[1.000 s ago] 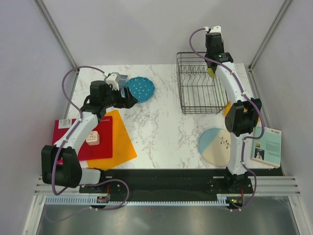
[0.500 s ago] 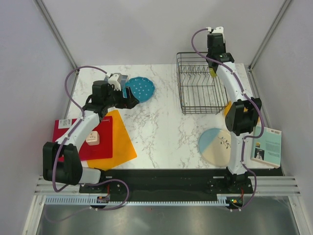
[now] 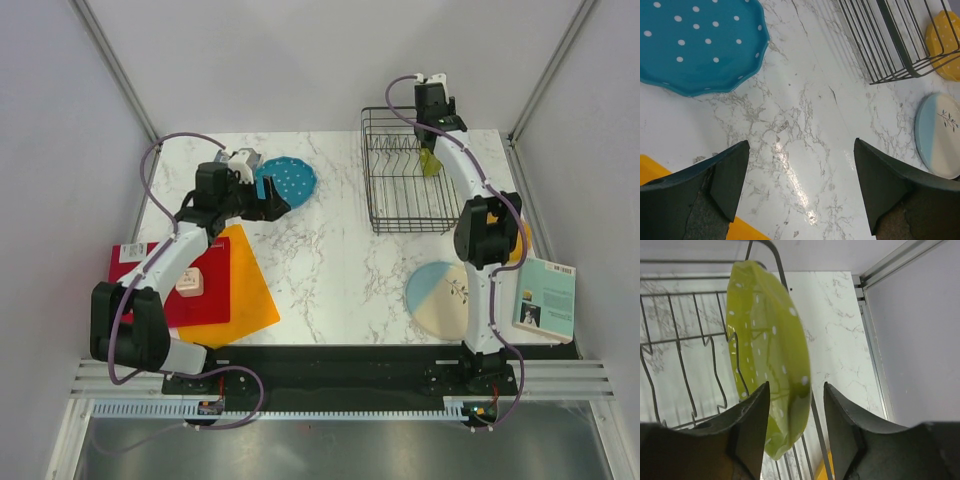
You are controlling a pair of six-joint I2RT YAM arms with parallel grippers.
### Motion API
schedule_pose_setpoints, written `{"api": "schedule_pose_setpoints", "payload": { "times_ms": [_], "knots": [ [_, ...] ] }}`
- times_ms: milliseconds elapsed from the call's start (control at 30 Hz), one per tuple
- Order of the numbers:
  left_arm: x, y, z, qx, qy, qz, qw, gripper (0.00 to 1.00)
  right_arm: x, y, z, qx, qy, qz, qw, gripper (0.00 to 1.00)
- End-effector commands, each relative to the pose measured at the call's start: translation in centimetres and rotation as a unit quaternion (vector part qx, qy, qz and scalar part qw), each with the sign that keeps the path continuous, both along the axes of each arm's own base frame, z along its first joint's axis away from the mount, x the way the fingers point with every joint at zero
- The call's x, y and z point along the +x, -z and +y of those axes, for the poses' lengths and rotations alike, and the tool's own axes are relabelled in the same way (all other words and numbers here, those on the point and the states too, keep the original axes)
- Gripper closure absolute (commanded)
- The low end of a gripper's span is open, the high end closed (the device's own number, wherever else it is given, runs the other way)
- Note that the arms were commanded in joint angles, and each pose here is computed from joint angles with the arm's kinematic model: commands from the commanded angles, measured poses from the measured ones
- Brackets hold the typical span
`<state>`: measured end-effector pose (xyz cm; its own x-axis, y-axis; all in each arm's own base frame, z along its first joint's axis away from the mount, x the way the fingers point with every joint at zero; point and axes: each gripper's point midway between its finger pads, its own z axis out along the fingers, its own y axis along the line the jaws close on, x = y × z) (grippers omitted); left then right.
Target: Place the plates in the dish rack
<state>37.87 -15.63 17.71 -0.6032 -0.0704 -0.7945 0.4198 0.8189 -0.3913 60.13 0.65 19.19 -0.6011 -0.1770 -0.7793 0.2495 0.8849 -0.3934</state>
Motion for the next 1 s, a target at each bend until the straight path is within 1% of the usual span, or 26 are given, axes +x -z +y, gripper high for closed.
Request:
{"api": "schedule_pose_setpoints", "payload": {
  "times_ms": [0,33,67,100,167,200,233,267,300,333,367,433,467,500,533,567,600,633,667,733,767,800,833,867,933,967],
  "knots": [
    [0.2,-1.5,-1.9,-0.017,0.015,-0.008,1.0,0.08,-0.6,-9.9,0.0,0.022,0.001,-0.109,0.994,0.42],
    [0.1,-1.4,-2.1,-0.018,0.016,-0.006,1.0,0.08,-1.9,-11.5,-0.3,0.022,0.0,-0.114,0.993,0.38],
    [-0.2,-1.4,-2.6,-0.02,0.022,-0.003,1.0,0.08,-2.8,-12.4,-0.6,0.017,-0.001,-0.115,0.993,0.35],
    [-0.4,-1.3,-3.0,-0.02,0.024,-0.002,0.999,0.08,-4.7,-13.9,-0.9,0.016,-0.005,-0.118,0.993,0.33],
    [-1.1,-1.1,-4.1,-0.02,0.035,0.002,0.999,0.08,-7.0,-14.5,-1.4,0.019,-0.018,-0.108,0.994,0.27],
    [-1.4,-1.1,-4.4,-0.022,0.038,0.002,0.999,0.08,-9.5,-15.0,-1.8,0.028,-0.028,-0.104,0.994,0.25],
    [-1.7,-0.9,-4.8,-0.023,0.042,0.001,0.999,0.08,-10.9,-14.4,-2.3,0.039,-0.034,-0.087,0.995,0.22],
    [-2.3,-0.8,-5.7,-0.029,0.049,0.004,0.998,0.08,-12.2,-13.9,-4.2,0.057,-0.024,-0.078,0.995,0.21],
    [-2.7,-0.8,-6.2,-0.034,0.054,0.005,0.998,0.08,-13.9,-13.1,-4.0,0.103,-0.047,-0.065,0.991,0.21],
    [-3.5,-0.3,-6.6,-0.039,0.06,0.01,0.997,0.08,-15.3,-11.6,-4.3,0.132,-0.053,-0.036,0.989,0.2],
    [-4.1,-0.6,-7.7,-0.053,0.071,0.012,0.996,0.08,-16.7,-10.5,-7.7,0.154,-0.022,-0.026,0.988,0.2],
    [-5.3,0.4,-8.6,-0.06,0.079,0.027,0.995,0.09,-19.7,-7.6,-7.9,0.213,-0.041,0.019,0.976,0.19],
    [-5.9,0.3,-9.7,-0.072,0.086,0.028,0.993,0.11,-21.2,-6.6,-9.9,0.23,-0.031,0.032,0.972,0.2],
    [-6.4,0.6,-10.2,-0.075,0.088,0.034,0.993,0.11,-22.7,-5.0,-9.9,0.238,-0.045,0.063,0.968,0.23],
    [-7.0,1.4,-10.5,-0.077,0.088,0.045,0.992,0.12,-24.4,-3.7,-9.7,0.233,-0.077,0.102,0.964,0.24],
    [-7.8,1.7,-11.5,-0.083,0.09,0.056,0.991,0.15,-25.6,-2.9,-10.2,0.231,-0.092,0.12,0.961,0.25],
    [-8.3,2.0,-12.0,-0.084,0.094,0.06,0.99,0.16,-27.2,-1.9,-9.7,0.234,-0.116,0.139,0.955,0.26],
    [-8.7,2.5,-12.4,-0.079,0.094,0.065,0.99,0.16,-28.2,-1.3,-9.0,0.228,-0.168,0.151,0.947,0.26],
    [-9.2,3.3,-13.2,-0.074,0.093,0.076,0.99,0.16,-29.2,-0.9,-9.3,0.23,-0.175,0.153,0.945,0.25],
    [-9.5,4.2,-14.2,-0.072,0.093,0.091,0.989,0.17,-31.3,0.6,-8.3,0.243,-0.201,0.172,0.933,0.23],
    [-9.9,4.7,-15.1,-0.072,0.089,0.106,0.988,0.19,-31.8,1.1,-7.9,0.244,-0.224,0.18,0.926,0.23],
    [-10.2,6.4,-15.7,-0.057,0.086,0.13,0.986,0.21,-32.5,2.0,-7.4,0.251,-0.235,0.193,0.919,0.24],
    [-10.3,6.4,-16.4,-0.048,0.088,0.137,0.986,0.21,-33.5,2.4,-6.7,0.262,-0.249,0.209,0.909,0.25],
    [-11.1,7.1,-17.4,-0.03,0.094,0.142,0.985,0.23,-33.9,2.5,-5.7,0.259,-0.297,0.209,0.895,0.25],
    [-11.9,8.6,-17.9,-0.007,0.093,0.166,0.982,0.24,-35.8,3.0,-4.0,0.274,-0.338,0.227,0.871,0.28],
    [-12.1,8.9,-18.0,-0.006,0.083,0.174,0.981,0.26,-36.2,3.2,-3.3,0.27,-0.363,0.229,0.862,0.29]
  ]
}}
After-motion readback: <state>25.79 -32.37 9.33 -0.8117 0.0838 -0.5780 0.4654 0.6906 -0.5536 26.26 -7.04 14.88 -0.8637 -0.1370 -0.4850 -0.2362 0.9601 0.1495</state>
